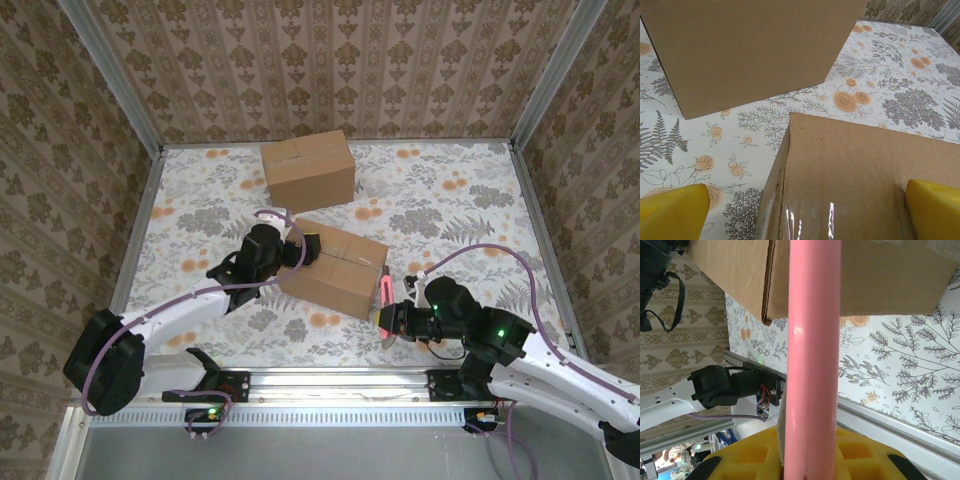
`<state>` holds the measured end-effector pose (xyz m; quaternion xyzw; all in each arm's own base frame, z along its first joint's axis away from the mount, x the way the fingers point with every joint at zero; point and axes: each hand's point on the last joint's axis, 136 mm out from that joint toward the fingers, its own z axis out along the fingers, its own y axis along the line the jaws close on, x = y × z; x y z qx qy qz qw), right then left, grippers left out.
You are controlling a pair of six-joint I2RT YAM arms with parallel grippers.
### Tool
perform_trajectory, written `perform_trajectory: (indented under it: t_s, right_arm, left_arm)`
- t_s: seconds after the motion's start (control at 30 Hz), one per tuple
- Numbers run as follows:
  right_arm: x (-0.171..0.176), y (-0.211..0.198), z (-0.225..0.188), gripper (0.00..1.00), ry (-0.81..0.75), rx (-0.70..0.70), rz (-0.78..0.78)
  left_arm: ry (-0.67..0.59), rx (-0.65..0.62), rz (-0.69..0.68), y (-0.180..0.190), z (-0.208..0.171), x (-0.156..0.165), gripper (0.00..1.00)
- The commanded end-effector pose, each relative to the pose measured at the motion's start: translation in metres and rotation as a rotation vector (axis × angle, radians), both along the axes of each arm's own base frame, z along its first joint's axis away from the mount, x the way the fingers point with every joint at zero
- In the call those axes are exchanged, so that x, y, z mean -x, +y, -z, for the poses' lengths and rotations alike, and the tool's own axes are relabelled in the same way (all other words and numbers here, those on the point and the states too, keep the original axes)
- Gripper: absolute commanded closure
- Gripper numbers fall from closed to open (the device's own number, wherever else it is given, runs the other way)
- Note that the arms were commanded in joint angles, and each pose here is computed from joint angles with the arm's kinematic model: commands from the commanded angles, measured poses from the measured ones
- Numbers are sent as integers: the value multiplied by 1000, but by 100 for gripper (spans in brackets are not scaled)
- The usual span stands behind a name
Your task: Unpack the express box
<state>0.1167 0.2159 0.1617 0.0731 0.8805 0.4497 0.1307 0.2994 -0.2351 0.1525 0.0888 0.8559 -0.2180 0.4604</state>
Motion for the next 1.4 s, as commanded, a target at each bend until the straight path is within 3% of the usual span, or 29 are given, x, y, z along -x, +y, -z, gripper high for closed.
perform_trajectory:
  t_s: [0.0, 1.37]
  right_arm:
    - [14, 16, -20, 100, -33, -81, -101]
    - [51, 30, -21, 100, -71, -47, -139]
  left_arm:
    - [352, -305, -14, 50, 122, 54, 0]
    - [343, -306, -12, 49, 121, 51, 0]
